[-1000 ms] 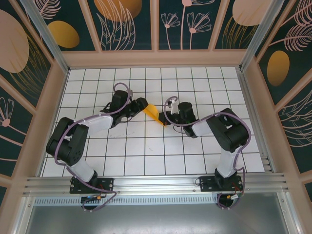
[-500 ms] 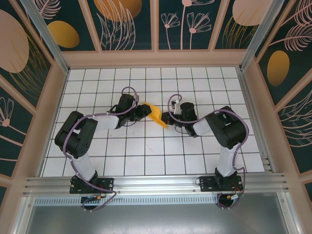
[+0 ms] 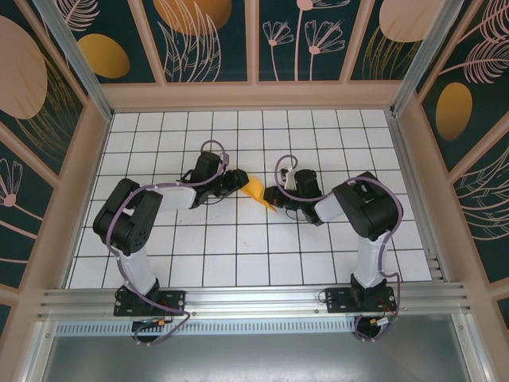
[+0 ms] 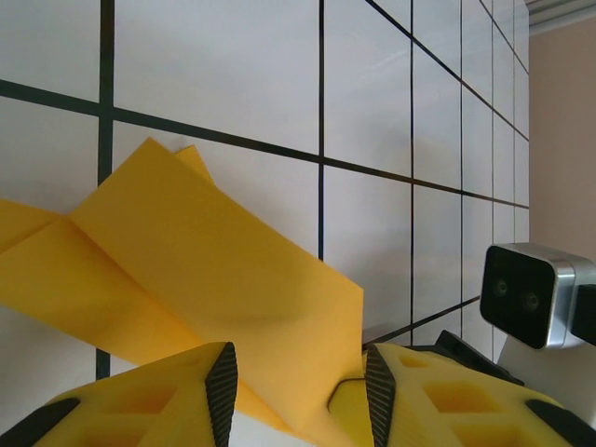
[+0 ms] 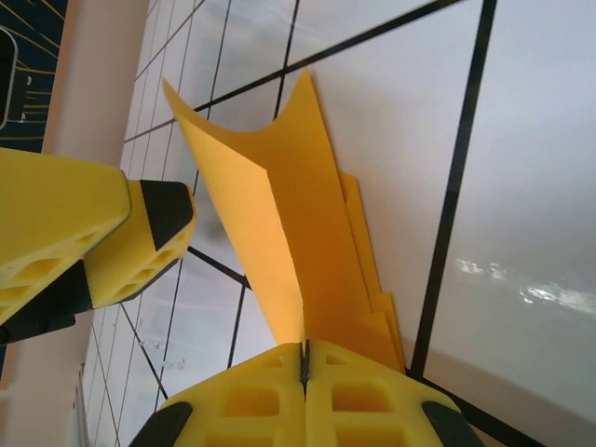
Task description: Fold a paper plane with a square sheet of paper (pick it up from the middle)
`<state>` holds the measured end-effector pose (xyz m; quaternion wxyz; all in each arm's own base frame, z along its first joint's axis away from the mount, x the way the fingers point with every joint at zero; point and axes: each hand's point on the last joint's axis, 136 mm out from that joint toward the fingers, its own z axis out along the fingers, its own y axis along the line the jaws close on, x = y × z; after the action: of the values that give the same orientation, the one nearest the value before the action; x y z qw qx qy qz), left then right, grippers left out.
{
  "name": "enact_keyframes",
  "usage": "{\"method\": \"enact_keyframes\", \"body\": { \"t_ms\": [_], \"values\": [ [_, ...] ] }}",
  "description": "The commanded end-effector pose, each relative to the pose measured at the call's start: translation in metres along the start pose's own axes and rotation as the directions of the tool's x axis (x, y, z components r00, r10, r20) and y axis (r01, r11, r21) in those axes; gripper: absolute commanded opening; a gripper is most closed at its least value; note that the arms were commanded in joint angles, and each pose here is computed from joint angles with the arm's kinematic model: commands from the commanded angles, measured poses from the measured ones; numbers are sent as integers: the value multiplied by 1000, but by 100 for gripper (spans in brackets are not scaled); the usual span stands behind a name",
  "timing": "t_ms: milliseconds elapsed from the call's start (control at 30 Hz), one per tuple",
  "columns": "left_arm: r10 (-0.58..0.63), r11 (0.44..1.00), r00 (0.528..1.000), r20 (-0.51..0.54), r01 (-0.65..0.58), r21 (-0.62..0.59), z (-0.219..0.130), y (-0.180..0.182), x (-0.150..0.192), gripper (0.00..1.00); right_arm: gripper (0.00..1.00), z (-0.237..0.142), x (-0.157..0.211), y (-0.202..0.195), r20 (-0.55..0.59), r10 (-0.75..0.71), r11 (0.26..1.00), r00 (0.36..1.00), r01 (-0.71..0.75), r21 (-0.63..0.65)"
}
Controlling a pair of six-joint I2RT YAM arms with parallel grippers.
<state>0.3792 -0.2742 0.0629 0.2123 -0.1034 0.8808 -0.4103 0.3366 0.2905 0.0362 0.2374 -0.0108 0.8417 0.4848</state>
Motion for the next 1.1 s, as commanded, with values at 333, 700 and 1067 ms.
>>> {"method": "enact_keyframes", "body": {
  "t_ms": [333,700,1067],
  "values": [
    [32,992,997,-67,-23,122,12,-23,8,41,0,2,3,-17,-15,54,998,998,-53,30],
    [35,990,995,-95,-22,136,20,-27,11,42,0,5,7,-25,-41,80,996,996,-77,53],
    [-13,999,998,-68,16,38,32,-11,2,38,2,4,7,-20,-52,60,998,997,-59,28]
  ]
}}
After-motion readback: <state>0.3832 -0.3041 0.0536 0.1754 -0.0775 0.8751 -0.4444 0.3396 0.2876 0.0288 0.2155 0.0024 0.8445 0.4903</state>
